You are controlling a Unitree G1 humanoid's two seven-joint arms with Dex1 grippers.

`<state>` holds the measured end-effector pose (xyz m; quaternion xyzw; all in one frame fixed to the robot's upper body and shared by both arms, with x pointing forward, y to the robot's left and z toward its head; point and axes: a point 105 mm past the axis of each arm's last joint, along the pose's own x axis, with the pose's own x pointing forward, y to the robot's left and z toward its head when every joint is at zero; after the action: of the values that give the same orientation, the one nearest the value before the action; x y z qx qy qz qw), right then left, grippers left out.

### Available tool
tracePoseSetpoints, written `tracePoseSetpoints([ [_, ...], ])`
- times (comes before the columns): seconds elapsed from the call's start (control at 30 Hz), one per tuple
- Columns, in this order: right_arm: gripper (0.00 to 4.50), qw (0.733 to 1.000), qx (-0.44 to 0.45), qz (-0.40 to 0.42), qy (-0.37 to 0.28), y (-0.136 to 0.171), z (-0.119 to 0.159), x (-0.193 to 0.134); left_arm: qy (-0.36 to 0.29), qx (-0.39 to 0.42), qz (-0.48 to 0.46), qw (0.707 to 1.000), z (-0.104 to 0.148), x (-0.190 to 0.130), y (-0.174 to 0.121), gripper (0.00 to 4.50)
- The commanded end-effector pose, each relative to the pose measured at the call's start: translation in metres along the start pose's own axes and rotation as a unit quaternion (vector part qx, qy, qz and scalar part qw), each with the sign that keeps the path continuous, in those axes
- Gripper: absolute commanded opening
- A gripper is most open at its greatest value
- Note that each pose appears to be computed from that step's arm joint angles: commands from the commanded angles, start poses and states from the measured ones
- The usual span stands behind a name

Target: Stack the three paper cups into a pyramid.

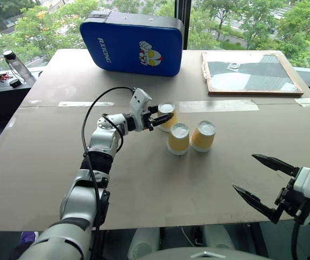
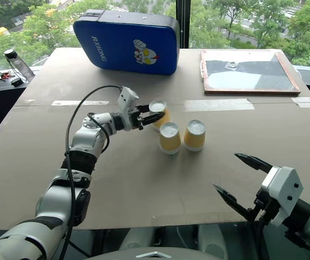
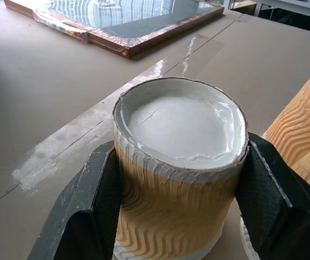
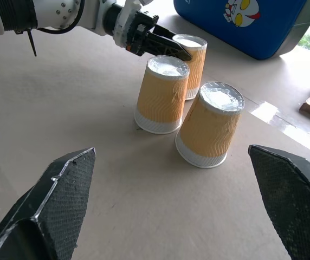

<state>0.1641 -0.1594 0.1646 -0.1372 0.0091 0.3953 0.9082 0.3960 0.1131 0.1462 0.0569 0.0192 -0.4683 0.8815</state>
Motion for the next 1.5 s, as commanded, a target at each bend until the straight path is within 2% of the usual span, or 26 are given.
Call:
tracePoseSetpoints([
  [0.03,4.5,1.0,-0.017,-0.002,-0.013,0.001,0.008,-0.001,-0.085,0.014,-0.024,0.996,0.054,-0.007,-0.002,2.33],
  [0.1,4.5,1.0,-0.017,-0.003,-0.012,0.0,0.007,-0.001,-0.1,0.013,-0.067,0.993,0.072,-0.008,-0.015,2.33],
  [0.2,4.5,1.0,-0.017,-0.009,-0.011,-0.004,0.005,-0.003,-0.082,0.011,-0.127,0.988,0.094,-0.003,-0.037,2.33],
  [0.4,4.5,1.0,-0.023,-0.016,-0.013,-0.014,0.006,-0.007,-0.059,0.008,-0.171,0.984,0.107,0.009,-0.064,2.33],
  [0.53,4.5,0.999,-0.015,-0.019,-0.023,-0.023,0.01,-0.011,-0.04,0.011,-0.187,0.981,0.105,0.013,-0.077,2.33],
  [0.9,4.5,0.999,-0.014,-0.023,-0.041,-0.048,0.02,-0.02,-0.007,0.024,-0.197,0.98,0.089,0.017,-0.089,2.33],
  [1.27,4.5,0.999,-0.018,-0.012,-0.044,-0.055,0.024,-0.021,0.018,0.042,-0.2,0.979,0.075,0.023,-0.09,2.33],
  [1.37,4.5,0.999,-0.016,-0.011,-0.044,-0.053,0.023,-0.02,0.004,0.035,-0.191,0.981,0.079,0.025,-0.089,3.91],
  [1.43,4.5,0.999,-0.015,-0.01,-0.044,-0.052,0.023,-0.02,-0.003,0.038,-0.191,0.981,0.085,0.022,-0.089,4.39],
  [1.5,4.5,0.999,-0.014,-0.011,-0.043,-0.052,0.023,-0.019,-0.005,0.041,-0.185,0.982,0.09,0.016,-0.086,4.46],
])
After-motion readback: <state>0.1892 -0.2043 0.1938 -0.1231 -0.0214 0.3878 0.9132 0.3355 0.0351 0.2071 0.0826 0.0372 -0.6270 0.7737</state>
